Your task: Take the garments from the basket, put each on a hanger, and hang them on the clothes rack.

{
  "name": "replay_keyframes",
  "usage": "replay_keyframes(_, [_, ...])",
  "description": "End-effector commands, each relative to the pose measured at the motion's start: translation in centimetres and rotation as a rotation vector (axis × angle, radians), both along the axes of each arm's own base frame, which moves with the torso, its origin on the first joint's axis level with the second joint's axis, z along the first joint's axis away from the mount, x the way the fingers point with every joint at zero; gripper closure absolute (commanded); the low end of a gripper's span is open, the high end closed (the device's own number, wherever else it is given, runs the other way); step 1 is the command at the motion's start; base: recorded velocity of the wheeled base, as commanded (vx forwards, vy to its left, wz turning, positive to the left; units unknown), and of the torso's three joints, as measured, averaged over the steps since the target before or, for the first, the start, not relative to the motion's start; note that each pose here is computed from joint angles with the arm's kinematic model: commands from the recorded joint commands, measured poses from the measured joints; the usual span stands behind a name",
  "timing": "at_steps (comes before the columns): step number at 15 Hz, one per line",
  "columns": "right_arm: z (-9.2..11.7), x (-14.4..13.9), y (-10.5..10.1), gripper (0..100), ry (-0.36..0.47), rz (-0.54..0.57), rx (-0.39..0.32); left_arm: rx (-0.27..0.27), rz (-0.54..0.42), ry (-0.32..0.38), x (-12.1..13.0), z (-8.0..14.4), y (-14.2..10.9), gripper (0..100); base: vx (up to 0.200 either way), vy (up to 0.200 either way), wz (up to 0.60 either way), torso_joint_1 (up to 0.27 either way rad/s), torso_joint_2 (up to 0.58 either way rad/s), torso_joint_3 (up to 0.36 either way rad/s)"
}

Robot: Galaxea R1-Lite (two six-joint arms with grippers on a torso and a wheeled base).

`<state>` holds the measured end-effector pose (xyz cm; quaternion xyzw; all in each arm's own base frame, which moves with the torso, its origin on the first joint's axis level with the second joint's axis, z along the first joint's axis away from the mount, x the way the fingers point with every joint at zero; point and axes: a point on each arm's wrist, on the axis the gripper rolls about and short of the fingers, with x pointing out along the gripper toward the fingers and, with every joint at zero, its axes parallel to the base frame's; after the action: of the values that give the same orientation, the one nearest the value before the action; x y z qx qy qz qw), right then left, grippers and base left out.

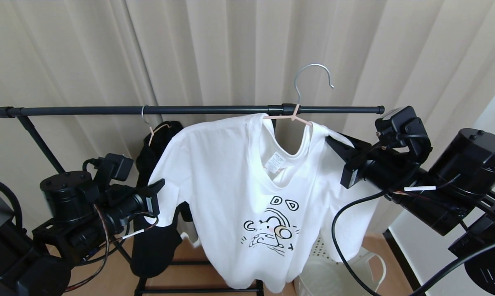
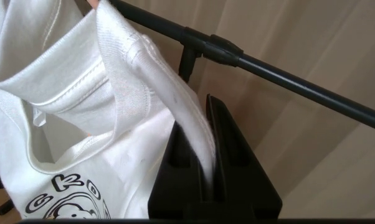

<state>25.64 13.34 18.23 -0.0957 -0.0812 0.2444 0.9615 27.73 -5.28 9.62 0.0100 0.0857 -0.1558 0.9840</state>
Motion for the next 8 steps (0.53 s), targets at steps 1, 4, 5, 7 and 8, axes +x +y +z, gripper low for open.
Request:
replay_keyframes(1, [0.24,-0.07,-0.09,100,-0.008,0.001,0.003,0.001,0.007,0.002,0.11,-0.08,0.19,100,0.000,0.000,0.00,0.000,0.00,0.000])
replay_keyframes(4, [0.32,0.03,-0.22,100,-0.011,-0.001,0.004,0.001,0.010,0.007,0.17,-0.21,0.26,100,0.000,0.000,0.00,0.000,0.00,0.000])
replay_keyframes(5, [0.36,0.01,-0.23,100,-0.012,-0.001,0.005,0.001,0.013,0.007,0.23,-0.23,0.34,100,0.000,0.000,0.00,0.000,0.00,0.000])
replay_keyframes(7, [0.48,-0.07,-0.27,100,-0.015,-0.001,0.006,0.001,0.015,0.005,0.31,-0.22,0.37,100,0.000,0.000,0.00,0.000,0.00,0.000])
replay_keyframes(8, [0.48,-0.07,-0.27,100,-0.015,-0.001,0.006,0.002,0.015,0.008,0.34,-0.30,0.37,100,0.000,0.000,0.00,0.000,0.00,0.000])
